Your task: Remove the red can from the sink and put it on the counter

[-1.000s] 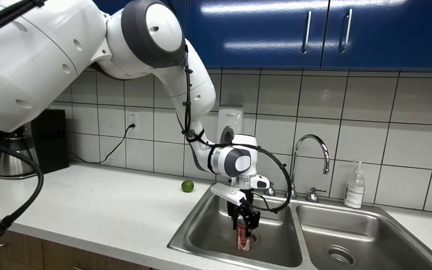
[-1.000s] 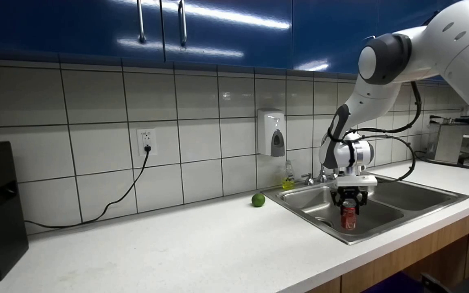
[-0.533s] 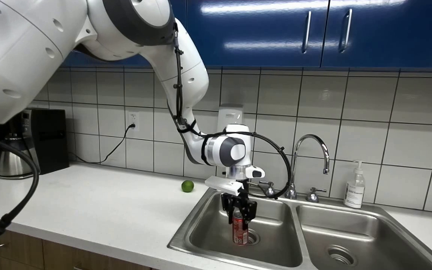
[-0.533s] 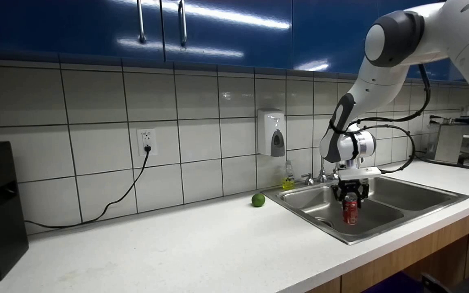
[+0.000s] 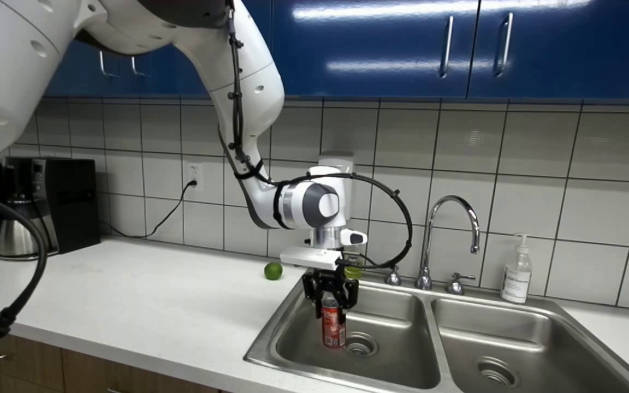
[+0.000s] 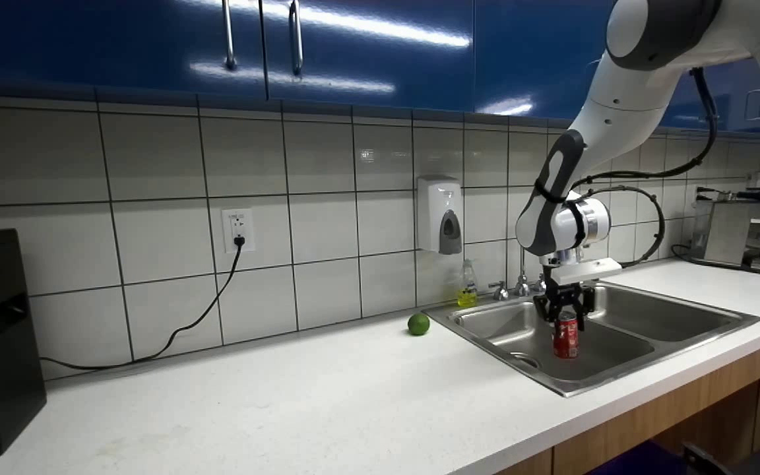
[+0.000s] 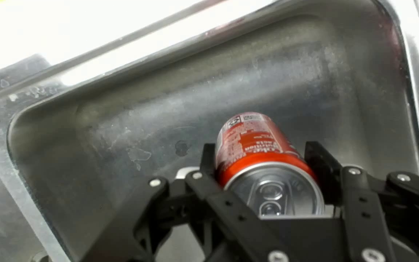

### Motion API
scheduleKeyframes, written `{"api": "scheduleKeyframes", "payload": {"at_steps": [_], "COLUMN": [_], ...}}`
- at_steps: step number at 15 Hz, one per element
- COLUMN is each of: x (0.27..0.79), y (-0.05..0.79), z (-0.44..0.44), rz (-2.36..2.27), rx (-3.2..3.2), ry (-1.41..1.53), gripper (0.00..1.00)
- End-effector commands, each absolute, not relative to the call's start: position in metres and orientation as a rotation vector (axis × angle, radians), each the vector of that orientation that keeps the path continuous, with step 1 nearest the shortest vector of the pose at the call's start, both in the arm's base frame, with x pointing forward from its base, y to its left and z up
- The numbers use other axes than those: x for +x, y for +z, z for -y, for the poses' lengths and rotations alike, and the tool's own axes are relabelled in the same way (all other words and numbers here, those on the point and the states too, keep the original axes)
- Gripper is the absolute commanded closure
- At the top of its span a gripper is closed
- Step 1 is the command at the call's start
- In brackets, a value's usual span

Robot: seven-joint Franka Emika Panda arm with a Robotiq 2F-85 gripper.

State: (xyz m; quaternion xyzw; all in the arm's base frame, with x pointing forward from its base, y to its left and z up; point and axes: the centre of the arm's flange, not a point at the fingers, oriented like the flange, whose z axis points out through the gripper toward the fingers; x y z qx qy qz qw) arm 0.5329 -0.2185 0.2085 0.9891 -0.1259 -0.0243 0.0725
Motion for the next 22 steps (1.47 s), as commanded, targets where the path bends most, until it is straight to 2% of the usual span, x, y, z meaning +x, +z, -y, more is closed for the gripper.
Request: {"api": "scheduleKeyframes", "payload": {"at_steps": [1, 12, 22], "x": [0.510, 0.508, 0.519], "y": [0.241, 0.280, 0.279], "z": [0.193, 0.123, 0.055], "rz": [0.237, -0.119, -0.480], "rx": [2.965, 2.904, 2.882], "ry": [-0.028, 0.059, 0.056], "gripper": [0.62, 0.62, 0.62]}}
